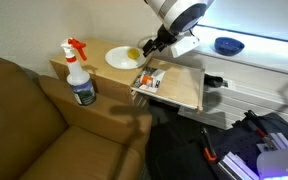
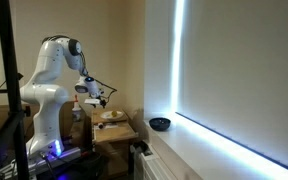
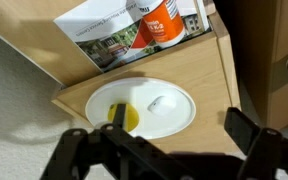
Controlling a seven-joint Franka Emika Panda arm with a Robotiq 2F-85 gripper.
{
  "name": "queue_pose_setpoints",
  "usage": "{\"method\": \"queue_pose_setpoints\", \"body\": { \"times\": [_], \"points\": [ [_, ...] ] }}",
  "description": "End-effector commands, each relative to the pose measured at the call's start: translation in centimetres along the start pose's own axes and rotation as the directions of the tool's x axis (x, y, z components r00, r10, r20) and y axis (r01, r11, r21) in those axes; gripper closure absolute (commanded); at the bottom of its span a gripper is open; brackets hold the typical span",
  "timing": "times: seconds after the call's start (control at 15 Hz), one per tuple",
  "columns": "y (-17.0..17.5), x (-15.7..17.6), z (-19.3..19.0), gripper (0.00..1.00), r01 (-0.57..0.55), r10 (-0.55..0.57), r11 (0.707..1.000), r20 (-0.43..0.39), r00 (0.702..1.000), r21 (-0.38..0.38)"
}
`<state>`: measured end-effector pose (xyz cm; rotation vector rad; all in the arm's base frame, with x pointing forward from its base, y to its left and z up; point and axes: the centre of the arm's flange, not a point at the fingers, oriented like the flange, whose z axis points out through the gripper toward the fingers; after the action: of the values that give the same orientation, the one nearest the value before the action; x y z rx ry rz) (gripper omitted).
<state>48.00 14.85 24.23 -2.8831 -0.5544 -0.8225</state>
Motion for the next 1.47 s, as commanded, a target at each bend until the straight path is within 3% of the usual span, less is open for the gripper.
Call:
{"method": "queue_pose_setpoints", "body": {
  "times": [0.0,0.13,0.4,0.6,0.73,0.8,1.4],
  "points": [
    [0.0,-0.1,0.1,0.0,0.0,0.0,1.0,0.002,1.0,-0.001],
    [-0.1,0.1,-0.1,0.0,0.002,-0.002,1.0,-0.002,1.0,0.0],
    [0.7,-1.8,6.0,0.0,0.05,-0.051,0.999,0.144,0.988,0.009],
    [1.5,-4.2,9.2,0.0,0.073,-0.078,0.997,0.192,0.978,0.031],
    [1.8,-4.6,10.8,0.0,0.086,-0.091,0.996,0.182,0.979,0.037],
    [1.4,-6.3,9.4,0.0,0.083,-0.086,0.996,0.194,0.977,0.022],
    [1.8,-5.8,12.4,0.0,0.09,-0.091,0.996,0.183,0.979,0.013]
  ]
}}
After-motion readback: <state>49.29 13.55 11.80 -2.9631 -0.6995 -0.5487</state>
